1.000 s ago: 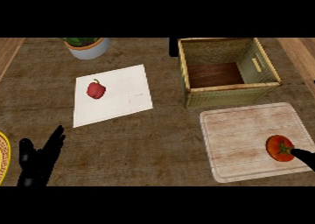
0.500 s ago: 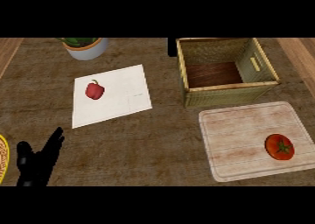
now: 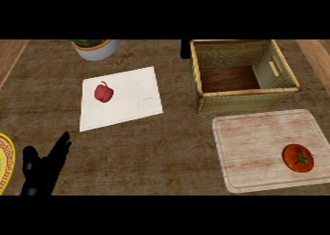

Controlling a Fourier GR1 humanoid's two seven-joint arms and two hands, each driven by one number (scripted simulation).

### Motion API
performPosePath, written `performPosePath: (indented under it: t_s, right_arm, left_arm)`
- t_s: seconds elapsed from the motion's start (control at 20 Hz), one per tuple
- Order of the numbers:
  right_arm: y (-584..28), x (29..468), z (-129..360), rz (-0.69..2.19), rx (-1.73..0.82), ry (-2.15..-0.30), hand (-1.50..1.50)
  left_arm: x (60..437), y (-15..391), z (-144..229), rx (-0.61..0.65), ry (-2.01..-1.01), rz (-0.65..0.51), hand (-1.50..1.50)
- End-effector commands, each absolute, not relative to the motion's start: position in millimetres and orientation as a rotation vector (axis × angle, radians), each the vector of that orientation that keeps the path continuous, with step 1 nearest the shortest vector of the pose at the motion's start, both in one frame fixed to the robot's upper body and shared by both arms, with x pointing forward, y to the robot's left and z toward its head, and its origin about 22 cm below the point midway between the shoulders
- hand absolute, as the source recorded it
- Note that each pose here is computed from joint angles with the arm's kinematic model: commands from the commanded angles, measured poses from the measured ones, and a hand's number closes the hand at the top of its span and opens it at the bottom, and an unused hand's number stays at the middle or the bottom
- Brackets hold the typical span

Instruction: Pick the tomato from the cutting board and place it in the basket

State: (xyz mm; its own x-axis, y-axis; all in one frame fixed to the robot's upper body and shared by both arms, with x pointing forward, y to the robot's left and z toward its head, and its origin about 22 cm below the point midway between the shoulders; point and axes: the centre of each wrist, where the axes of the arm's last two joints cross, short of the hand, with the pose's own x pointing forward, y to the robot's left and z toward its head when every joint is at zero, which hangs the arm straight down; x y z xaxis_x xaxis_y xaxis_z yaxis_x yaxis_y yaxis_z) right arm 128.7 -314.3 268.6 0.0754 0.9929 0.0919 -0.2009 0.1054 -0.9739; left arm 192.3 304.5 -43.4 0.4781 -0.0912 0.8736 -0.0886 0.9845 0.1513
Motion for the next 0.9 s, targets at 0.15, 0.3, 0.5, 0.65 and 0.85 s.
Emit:
performPosePath:
  t_s: [0.15, 0.3, 0.5, 0.65, 0.85]
  right_arm:
    - [-321, 103, 264, 1.142, -0.992, -1.080, -1.50]
    - [-310, 114, 239, 1.094, -0.971, -1.124, -1.50]
    - [-329, 123, 228, 1.104, -0.971, -1.119, -1.50]
    - [-317, 127, 201, 1.118, -0.979, -1.119, -1.50]
    - [-341, 162, 190, 1.140, -1.023, -1.025, -1.50]
  left_arm:
    - [187, 309, -57, 0.170, -0.999, -0.010, 0.00]
    - [196, 293, -53, 0.155, -1.018, -0.022, 0.00]
    - [182, 287, -59, 0.144, -1.023, -0.019, 0.00]
    - [188, 303, -53, 0.167, -0.994, -0.027, 0.00]
    - [200, 298, -49, 0.155, -1.013, -0.036, 0.00]
